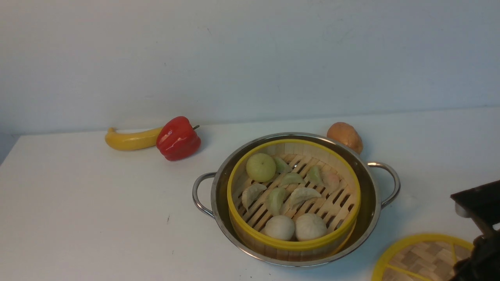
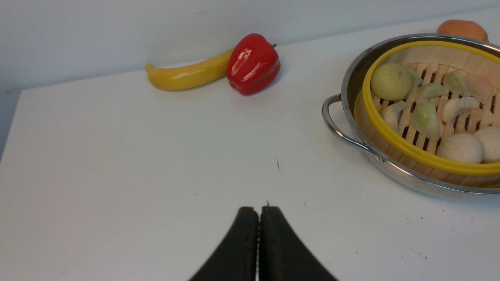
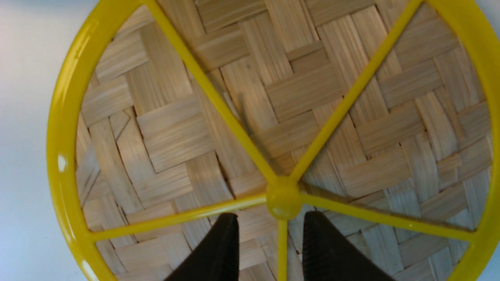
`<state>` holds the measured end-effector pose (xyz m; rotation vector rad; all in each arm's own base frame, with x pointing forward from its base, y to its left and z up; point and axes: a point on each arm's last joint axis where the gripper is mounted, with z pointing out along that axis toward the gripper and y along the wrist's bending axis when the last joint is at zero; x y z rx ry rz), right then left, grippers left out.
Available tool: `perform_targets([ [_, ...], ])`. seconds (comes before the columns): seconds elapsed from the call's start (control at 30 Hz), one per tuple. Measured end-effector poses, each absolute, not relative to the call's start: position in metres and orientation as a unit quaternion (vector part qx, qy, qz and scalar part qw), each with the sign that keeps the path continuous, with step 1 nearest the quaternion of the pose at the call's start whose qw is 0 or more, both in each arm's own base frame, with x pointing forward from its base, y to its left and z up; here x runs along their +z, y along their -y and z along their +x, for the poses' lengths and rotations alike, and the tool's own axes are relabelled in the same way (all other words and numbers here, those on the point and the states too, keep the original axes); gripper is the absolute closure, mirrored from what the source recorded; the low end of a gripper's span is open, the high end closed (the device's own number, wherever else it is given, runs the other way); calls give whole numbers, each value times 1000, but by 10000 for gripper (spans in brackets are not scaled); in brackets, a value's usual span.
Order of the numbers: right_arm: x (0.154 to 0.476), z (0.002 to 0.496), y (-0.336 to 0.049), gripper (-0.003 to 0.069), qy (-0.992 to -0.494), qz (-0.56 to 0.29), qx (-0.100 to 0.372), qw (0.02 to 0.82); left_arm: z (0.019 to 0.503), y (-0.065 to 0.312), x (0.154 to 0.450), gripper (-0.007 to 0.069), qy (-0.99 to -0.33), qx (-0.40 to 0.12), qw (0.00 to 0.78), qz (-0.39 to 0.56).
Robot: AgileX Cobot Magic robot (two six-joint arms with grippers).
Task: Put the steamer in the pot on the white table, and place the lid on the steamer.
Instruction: 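Move the gripper down to the bamboo steamer lid and grasp its center knob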
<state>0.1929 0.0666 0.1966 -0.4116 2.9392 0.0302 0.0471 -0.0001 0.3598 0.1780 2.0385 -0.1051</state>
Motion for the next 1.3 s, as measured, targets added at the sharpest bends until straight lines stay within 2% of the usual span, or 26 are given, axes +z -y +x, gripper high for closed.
perform_targets([
  [0.33, 192, 212, -72, 414, -987, -141, -2, 71, 47, 0, 360, 625, -850, -44, 519, 74],
  [1.3, 187, 212, -72, 414, -989, -141, -7, 51, 47, 0, 360, 625, -850, -45, 519, 74],
])
